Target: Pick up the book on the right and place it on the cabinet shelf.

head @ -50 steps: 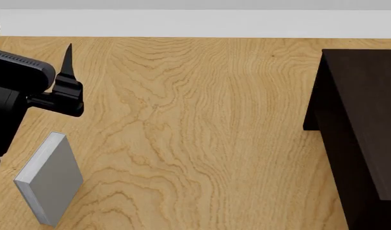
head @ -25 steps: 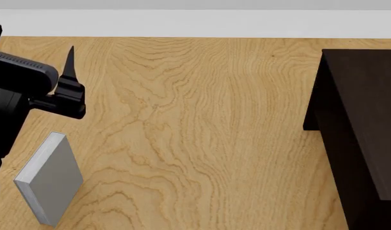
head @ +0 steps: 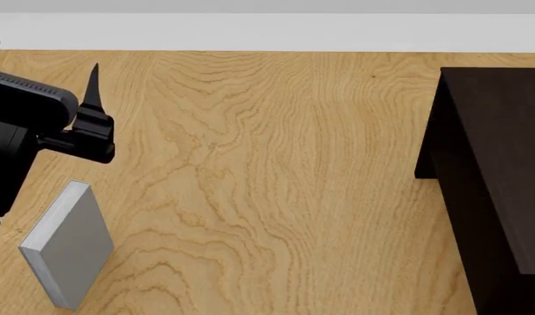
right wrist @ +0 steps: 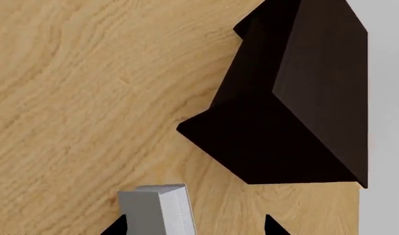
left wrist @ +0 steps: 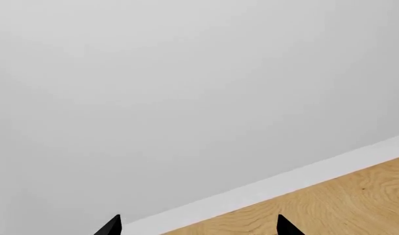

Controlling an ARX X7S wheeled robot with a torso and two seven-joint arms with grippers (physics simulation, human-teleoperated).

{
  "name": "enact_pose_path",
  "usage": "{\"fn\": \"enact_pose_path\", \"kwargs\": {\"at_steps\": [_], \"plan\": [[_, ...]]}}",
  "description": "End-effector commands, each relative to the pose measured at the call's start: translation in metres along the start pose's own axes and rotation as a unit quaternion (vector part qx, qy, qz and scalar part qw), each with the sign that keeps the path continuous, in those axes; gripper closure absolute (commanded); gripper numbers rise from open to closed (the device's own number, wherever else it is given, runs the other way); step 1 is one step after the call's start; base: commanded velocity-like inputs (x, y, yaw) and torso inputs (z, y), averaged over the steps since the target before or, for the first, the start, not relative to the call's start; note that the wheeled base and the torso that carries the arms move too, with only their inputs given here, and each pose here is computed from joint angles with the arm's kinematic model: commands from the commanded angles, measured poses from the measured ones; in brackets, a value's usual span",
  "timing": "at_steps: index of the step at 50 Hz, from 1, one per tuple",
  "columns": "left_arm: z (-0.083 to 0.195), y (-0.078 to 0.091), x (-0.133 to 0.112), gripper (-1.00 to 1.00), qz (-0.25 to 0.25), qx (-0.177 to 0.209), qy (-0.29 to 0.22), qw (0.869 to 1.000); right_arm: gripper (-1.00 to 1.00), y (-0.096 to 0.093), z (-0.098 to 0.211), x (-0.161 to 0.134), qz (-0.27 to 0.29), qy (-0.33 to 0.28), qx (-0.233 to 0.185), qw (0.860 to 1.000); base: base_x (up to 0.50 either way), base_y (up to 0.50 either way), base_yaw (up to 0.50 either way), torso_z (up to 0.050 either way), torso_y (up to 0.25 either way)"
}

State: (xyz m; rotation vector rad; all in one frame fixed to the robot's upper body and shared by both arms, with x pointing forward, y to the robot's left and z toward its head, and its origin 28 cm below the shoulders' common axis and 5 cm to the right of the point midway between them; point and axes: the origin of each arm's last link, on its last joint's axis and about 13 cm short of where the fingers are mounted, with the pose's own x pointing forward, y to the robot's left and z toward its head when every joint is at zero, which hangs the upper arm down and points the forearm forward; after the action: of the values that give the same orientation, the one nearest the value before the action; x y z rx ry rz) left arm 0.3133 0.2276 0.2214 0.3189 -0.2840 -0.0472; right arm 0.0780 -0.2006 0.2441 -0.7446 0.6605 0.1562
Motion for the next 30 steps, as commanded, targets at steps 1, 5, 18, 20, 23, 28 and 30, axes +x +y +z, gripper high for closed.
{"fn": "enact_pose_path", "kwargs": {"at_steps": [1, 5, 18, 20, 23, 28, 30], "plan": [[0.002, 0.0, 0.001, -1.0, 0.0, 0.0, -0.001, 1.0, -1.0, 0.001, -0.001, 0.012, 0.014, 0.008, -0.005, 1.0, 0.0, 0.0, 0.0, 0.0, 0.0], [0.001, 0.001, 0.001, -1.0, 0.002, 0.0, 0.001, 1.0, -1.0, 0.004, -0.003, 0.017, 0.022, 0.012, -0.005, 1.0, 0.0, 0.0, 0.0, 0.0, 0.0], [0.001, 0.0, 0.0, -1.0, 0.0, 0.003, 0.002, 1.0, -1.0, 0.002, -0.009, 0.03, 0.027, 0.026, 0.001, 0.999, 0.0, 0.0, 0.0, 0.0, 0.0], [0.001, 0.0, 0.0, -1.0, 0.0, 0.003, 0.002, 1.0, -1.0, 0.001, -0.009, 0.032, 0.026, 0.029, 0.003, 0.999, 0.0, 0.0, 0.0, 0.0, 0.0], [0.002, 0.0, 0.0, -1.0, 0.0, 0.004, 0.001, 1.0, -1.0, 0.002, -0.009, 0.035, 0.03, 0.031, 0.0, 0.999, 0.0, 0.0, 0.0, 0.0, 0.0], [0.004, 0.001, 0.0, -1.0, 0.0, 0.005, -0.001, 1.0, -1.0, -0.001, -0.009, 0.041, 0.031, 0.035, 0.0, 0.999, 0.0, 0.0, 0.0, 0.0, 0.0], [0.004, 0.0, 0.0, -1.0, 0.0, 0.006, -0.001, 1.0, -1.0, 0.0, -0.008, 0.042, 0.034, 0.036, -0.007, 0.999, 0.0, 0.0, 0.0, 0.0, 0.0]]}}
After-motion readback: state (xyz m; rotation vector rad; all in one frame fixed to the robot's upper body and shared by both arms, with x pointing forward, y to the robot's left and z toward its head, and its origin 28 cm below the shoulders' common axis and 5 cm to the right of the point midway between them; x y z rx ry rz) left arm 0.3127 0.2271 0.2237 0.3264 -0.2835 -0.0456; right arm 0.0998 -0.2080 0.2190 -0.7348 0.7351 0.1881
